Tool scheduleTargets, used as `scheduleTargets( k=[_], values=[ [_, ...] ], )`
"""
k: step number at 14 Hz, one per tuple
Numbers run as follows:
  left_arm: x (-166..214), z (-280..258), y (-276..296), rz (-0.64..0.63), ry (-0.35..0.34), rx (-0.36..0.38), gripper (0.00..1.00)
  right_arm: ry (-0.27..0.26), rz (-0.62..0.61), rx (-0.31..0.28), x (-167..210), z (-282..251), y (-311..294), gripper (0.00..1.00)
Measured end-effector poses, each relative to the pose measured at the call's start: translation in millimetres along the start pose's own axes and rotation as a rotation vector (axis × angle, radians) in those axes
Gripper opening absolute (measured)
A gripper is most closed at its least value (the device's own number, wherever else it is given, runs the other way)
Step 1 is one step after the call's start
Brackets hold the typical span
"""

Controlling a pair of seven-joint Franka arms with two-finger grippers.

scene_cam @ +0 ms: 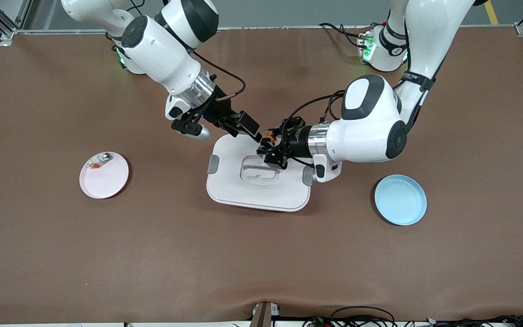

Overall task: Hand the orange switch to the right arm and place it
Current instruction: 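Grasp the switch with the right gripper from the left gripper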

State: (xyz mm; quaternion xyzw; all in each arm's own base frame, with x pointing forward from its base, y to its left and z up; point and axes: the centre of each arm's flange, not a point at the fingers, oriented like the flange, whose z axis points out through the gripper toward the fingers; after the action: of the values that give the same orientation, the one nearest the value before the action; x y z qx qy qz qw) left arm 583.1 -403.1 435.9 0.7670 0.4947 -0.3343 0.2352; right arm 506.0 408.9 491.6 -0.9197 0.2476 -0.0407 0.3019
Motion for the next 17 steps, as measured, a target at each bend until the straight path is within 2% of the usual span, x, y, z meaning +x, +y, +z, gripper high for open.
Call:
scheduleTargets(
  k=[3,7,12,14,17],
  values=[
    [-1,3,1,0.002,0.0,-0.005,0.72,-0.005,-0.027,0.006,-10,17,-10,1.0],
    [-3,2,2,0.004,0.0,-0.009,0.72,-0.014,-0.13,-0.019,-9,38,-5,1.0],
    [-5,-1,3,0.009,-0.002,-0.017,0.72,-0.022,-0.156,-0.028,-13,44,-4,1.0],
    [-6,-2,4,0.01,-0.002,-0.018,0.72,-0.023,-0.156,-0.029,-14,46,-4,0.8],
    [-5,3,4,0.009,-0.004,-0.014,0.72,-0.021,-0.157,-0.015,-15,42,-9,0.45]
  ],
)
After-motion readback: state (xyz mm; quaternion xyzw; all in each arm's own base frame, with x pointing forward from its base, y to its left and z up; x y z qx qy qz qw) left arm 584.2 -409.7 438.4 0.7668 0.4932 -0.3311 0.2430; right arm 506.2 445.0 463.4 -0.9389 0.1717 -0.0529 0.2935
